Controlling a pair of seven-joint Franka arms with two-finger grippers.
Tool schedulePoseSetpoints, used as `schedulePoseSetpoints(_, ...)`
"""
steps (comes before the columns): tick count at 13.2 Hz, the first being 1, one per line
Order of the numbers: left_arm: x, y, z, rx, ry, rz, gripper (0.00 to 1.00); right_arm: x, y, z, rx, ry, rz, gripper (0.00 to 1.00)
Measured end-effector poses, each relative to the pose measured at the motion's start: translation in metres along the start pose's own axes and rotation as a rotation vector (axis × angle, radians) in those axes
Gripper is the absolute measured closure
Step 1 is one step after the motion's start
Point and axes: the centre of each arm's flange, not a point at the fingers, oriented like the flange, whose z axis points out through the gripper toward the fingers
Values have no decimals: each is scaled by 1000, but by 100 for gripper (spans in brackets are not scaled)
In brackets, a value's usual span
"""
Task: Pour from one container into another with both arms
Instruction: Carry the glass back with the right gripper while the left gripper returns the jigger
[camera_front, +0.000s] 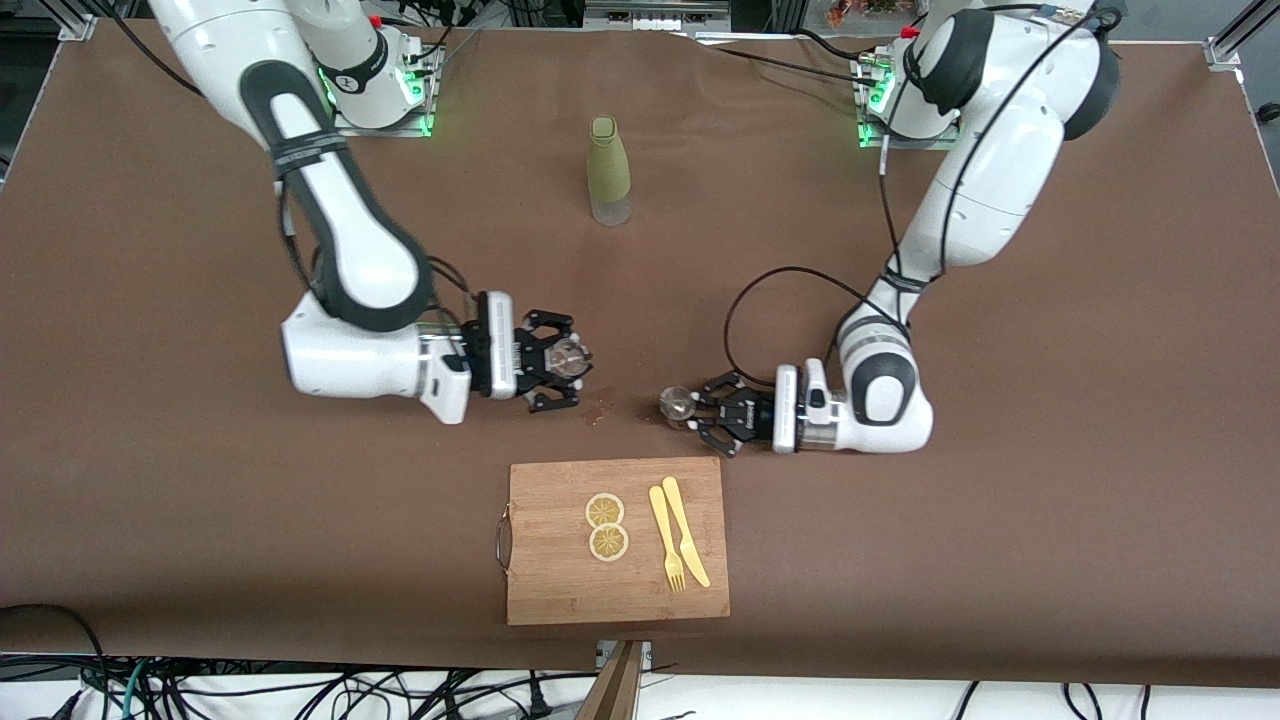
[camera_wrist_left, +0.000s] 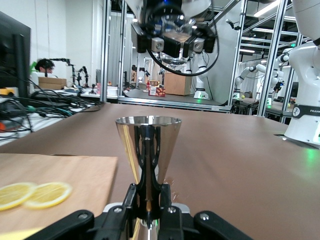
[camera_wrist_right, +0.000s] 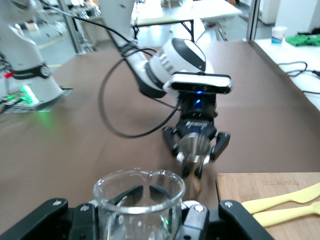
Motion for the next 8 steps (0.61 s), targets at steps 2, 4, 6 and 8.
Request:
schedulePoseSetpoints(2, -2, -8, -43, 2, 16, 17, 79, -26, 5, -42, 11, 38, -20, 86)
schedulePoseSetpoints(4, -8, -10, -83, 5, 44, 20, 79, -64, 6, -87, 3, 75, -33, 86)
schedulePoseSetpoints(6, -16, -9, -127, -7, 34, 41, 79, -108, 2, -135, 3, 134, -34, 86)
schedulePoseSetpoints(8, -23, -3, -177, -49, 22, 46, 79, -150, -5, -176, -10, 172, -41, 86)
